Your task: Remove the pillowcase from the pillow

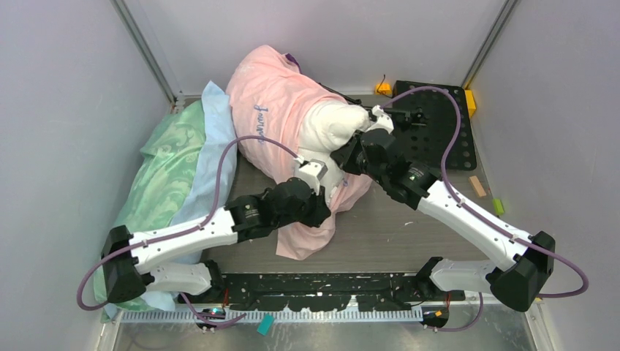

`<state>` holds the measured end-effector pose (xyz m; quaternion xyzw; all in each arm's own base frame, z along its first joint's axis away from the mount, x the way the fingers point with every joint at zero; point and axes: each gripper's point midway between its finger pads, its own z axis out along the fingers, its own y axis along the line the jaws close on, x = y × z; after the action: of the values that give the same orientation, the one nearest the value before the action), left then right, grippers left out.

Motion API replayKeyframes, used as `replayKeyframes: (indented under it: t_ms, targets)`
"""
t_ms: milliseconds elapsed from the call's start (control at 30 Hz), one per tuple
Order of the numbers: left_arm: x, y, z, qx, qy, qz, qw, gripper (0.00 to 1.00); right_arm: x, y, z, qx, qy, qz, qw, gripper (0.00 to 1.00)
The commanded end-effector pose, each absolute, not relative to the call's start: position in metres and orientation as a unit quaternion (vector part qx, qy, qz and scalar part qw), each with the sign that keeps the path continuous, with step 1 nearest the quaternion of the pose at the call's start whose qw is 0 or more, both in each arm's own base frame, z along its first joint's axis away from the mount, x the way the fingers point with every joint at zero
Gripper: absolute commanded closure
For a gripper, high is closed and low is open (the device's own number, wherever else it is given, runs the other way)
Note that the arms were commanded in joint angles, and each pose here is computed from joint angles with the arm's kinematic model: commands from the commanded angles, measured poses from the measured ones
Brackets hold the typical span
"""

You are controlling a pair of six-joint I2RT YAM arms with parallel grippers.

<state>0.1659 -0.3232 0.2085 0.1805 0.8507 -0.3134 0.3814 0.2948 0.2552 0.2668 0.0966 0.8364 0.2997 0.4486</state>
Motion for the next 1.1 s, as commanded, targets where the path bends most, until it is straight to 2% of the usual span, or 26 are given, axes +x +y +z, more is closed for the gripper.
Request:
replayKeyframes:
  t_ms: [0,233,433,700,867,1000,1067]
  targets:
    - [0.158,-0.346,0.198,0.205,0.843,-0.344,0.358,0.88,0.312,0.271,0.36,0.133,0.747,0.405,0.511,1.0]
    - [0.155,-0.345,0.148,0.187,0.868,-0.323,0.328,0.95,0.314,0.265,0.392,0.158,0.72,0.426,0.525,1.0]
    - [0.162,-0.319,0.109,0.119,0.872,-0.315,0.356,0.96,0.312,0.236,0.421,0.197,0.686,0.433,0.551,1.0]
    - [0.177,-0.26,0.053,0.037,0.903,-0.22,0.366,1.0,0.304,0.193,0.441,0.228,0.662,0.42,0.578,1.0]
    - [0.199,-0.236,0.052,-0.008,0.908,-0.193,0.373,1.0,0.292,0.178,0.438,0.214,0.675,0.396,0.585,1.0]
    - [0.228,-0.209,0.057,-0.046,0.922,-0.19,0.335,1.0,0.28,0.158,0.421,0.193,0.704,0.341,0.593,1.0]
    - [0.244,-0.191,0.069,-0.046,0.925,-0.163,0.341,1.0,0.272,0.145,0.406,0.175,0.724,0.299,0.596,1.0]
